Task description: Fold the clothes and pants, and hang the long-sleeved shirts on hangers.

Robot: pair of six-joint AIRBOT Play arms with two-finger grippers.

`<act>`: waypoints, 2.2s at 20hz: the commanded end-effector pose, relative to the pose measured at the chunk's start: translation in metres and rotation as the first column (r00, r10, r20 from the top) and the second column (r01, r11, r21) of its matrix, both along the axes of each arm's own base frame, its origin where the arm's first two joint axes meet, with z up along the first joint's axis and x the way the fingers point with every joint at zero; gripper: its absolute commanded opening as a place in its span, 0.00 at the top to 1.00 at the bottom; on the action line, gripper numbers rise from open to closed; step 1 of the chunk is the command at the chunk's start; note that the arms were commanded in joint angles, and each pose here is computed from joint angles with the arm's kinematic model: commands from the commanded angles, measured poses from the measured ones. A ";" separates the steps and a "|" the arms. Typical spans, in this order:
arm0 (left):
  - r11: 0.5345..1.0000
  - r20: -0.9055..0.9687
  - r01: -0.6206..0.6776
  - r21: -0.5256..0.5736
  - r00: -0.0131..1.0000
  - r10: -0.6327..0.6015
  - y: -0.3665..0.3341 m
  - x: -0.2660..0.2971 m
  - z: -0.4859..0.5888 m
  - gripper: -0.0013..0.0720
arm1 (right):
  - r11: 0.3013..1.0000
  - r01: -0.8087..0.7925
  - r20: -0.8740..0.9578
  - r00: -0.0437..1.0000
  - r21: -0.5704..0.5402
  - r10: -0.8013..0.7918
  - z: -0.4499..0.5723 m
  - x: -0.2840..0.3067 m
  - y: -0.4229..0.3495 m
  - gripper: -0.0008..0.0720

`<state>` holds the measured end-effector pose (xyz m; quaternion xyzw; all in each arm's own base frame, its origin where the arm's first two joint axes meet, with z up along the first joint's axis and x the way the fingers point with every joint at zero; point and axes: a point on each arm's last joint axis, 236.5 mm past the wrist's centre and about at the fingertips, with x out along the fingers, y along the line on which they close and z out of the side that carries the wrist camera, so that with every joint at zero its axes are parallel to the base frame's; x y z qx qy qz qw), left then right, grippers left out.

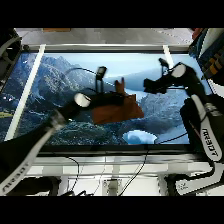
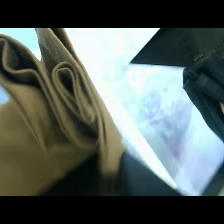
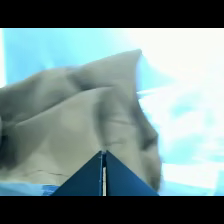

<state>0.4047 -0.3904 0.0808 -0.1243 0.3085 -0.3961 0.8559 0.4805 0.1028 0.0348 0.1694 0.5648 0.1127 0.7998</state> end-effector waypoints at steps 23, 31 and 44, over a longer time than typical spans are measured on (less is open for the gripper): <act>0.992 0.155 -0.096 0.082 0.984 0.083 0.062 0.041 0.029 0.03 | 0.951 -0.232 -0.217 0.937 0.203 0.275 -0.148 -0.038 0.054 0.01; 0.988 0.188 -0.086 0.124 0.980 0.062 0.065 0.041 0.029 0.03 | 0.918 -0.370 -0.117 0.914 0.144 0.388 -0.150 -0.043 0.126 0.70; 0.899 0.654 -0.295 0.322 0.756 0.014 0.191 0.010 0.197 0.03 | 0.990 -0.133 0.106 0.985 -0.048 0.137 0.077 -0.011 -0.065 0.96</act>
